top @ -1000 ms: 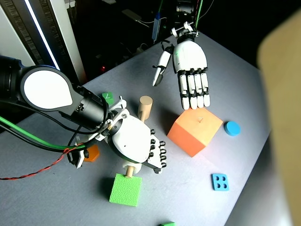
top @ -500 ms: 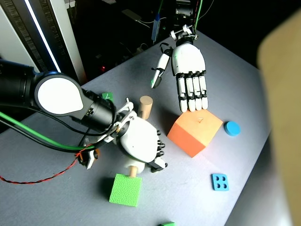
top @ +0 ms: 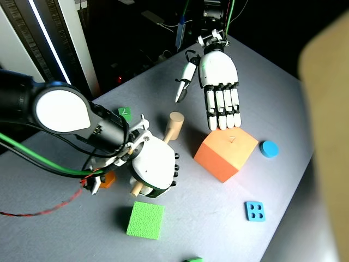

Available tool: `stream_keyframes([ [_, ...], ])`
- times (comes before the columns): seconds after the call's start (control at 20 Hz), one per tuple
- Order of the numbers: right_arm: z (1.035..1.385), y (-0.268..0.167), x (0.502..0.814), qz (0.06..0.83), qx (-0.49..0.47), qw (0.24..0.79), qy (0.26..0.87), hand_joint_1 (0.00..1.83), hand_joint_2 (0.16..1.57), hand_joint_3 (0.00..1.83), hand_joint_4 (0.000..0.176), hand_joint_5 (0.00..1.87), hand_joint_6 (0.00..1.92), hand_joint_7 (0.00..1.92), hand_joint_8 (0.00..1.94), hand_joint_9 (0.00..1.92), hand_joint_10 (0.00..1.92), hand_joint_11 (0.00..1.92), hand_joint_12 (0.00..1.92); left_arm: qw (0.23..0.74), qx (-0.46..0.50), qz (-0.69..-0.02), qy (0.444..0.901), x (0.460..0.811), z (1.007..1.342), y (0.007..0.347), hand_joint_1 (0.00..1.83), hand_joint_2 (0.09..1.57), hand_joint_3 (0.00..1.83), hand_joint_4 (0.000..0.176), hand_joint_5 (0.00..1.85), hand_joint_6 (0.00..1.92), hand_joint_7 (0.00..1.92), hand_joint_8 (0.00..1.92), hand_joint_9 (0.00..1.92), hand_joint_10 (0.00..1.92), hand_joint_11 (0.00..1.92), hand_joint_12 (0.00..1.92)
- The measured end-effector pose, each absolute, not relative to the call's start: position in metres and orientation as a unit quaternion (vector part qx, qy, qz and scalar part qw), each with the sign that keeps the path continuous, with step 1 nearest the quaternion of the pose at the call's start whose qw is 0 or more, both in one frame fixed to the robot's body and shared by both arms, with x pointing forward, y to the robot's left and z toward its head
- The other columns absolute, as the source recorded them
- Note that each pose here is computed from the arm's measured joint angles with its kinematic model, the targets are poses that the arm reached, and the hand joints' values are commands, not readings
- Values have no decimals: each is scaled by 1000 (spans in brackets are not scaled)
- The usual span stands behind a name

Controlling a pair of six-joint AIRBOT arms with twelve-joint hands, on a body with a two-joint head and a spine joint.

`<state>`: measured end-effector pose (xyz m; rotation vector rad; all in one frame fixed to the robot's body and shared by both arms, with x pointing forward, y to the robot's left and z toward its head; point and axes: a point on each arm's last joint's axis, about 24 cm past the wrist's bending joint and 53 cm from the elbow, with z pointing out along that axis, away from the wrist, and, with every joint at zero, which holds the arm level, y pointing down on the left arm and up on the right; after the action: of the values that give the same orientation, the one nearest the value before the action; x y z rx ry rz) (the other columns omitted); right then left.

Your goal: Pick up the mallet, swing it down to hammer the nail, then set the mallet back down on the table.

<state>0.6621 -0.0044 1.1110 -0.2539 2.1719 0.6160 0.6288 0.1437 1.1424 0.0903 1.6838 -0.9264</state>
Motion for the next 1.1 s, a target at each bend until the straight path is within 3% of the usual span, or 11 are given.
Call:
stream_keyframes([
  [0.25, 1133, -42, 641, 236, -89, 432, 866, 412, 1571, 23, 0, 1229, 1921, 1535, 1941, 1623, 1921, 1794, 1921, 572, 38, -395, 717, 629, 1143, 144, 0, 1195, 1, 0, 83, 18, 90, 16, 49, 12, 0, 0],
  [0.5, 1200, -86, 656, 267, 0, 479, 836, 441, 1571, 18, 0, 1188, 1921, 1507, 1941, 1609, 1921, 1787, 1921, 572, 38, -395, 718, 629, 1143, 144, 0, 1189, 0, 0, 72, 11, 82, 10, 51, 11, 0, 0],
  [0.6, 1223, -86, 663, 290, 16, 495, 819, 454, 1569, 10, 0, 1182, 1921, 1500, 1941, 1609, 1921, 1785, 1921, 572, 38, -395, 718, 629, 1143, 144, 0, 1192, 0, 0, 55, 3, 69, 4, 33, 3, 0, 0],
  [0.8, 1277, -76, 686, 309, 24, 586, 749, 457, 1570, 5, 0, 1171, 1921, 1489, 1941, 1605, 1921, 1797, 1921, 572, 39, -395, 718, 629, 1142, 144, 0, 1196, 2, 0, 73, 9, 78, 5, 33, 1, 0, 0],
  [1.1, 1286, -43, 726, 333, 50, 591, 733, 467, 1564, 5, 0, 1131, 1921, 1456, 1941, 1592, 1921, 1799, 1921, 572, 41, -396, 718, 629, 1143, 144, 0, 1194, 0, 0, 92, 12, 106, 13, 65, 12, 0, 0],
])
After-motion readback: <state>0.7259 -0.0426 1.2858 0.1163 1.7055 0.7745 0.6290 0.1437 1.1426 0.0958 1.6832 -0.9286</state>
